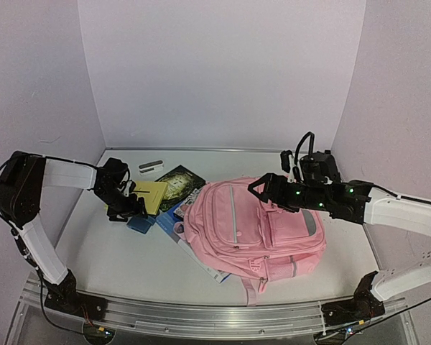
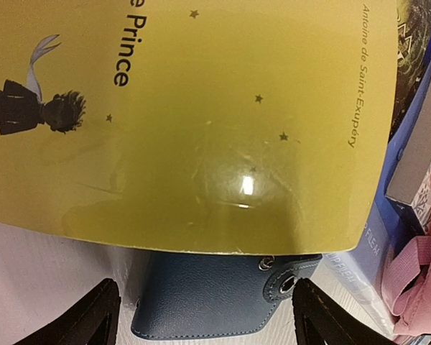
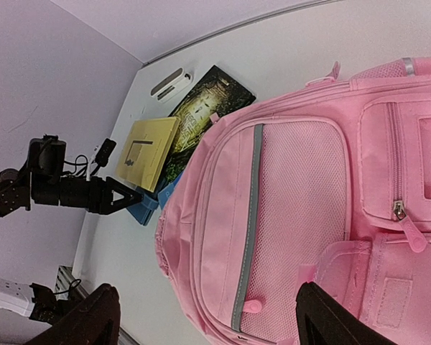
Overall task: Pack the student bag
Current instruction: Pick up the personal item from the center of the board.
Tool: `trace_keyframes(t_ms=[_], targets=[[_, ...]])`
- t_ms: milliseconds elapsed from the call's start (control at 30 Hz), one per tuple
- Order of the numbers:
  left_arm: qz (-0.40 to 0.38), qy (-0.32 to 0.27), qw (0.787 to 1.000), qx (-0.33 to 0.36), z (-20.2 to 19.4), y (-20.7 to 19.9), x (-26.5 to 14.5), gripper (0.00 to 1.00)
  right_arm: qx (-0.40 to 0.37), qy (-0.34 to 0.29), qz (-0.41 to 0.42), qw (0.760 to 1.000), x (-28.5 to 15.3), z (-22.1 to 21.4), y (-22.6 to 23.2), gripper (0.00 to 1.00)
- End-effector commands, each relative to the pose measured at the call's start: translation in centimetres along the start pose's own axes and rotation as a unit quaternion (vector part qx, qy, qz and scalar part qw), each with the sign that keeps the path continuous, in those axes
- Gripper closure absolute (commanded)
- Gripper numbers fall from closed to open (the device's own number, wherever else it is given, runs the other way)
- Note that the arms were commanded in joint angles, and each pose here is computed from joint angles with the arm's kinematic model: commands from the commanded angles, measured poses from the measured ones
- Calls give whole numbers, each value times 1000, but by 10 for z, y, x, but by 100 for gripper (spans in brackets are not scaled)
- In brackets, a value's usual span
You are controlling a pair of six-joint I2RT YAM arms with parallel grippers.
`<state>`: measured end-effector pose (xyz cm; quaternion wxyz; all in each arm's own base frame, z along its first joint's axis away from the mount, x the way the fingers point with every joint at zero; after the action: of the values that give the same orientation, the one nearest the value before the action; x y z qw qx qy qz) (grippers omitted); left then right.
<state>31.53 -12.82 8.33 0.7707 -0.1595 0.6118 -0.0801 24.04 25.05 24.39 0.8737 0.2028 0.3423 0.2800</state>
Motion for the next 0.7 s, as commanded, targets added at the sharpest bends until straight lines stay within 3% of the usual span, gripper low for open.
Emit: trace_keyframes(t_ms=[0, 667], targets=[[2, -2, 1000, 9, 8, -1, 0, 18, -3, -11, -4, 1000, 0, 3, 1, 16], [24, 34, 999, -12, 2, 6, 15, 40, -4, -19, 0, 1000, -5, 7, 3, 16]])
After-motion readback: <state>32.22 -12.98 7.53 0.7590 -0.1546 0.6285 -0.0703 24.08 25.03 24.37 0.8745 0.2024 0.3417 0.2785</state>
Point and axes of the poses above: each gripper's point midway between its finger pads, its own x axis out along the fingers, its own y axis along the line the jaws close on, z = x × y, the point moved 6 cm from there along -x, back along the fingers, and after that the axes turned 6 degrees about -x, right-handed, at the moved point
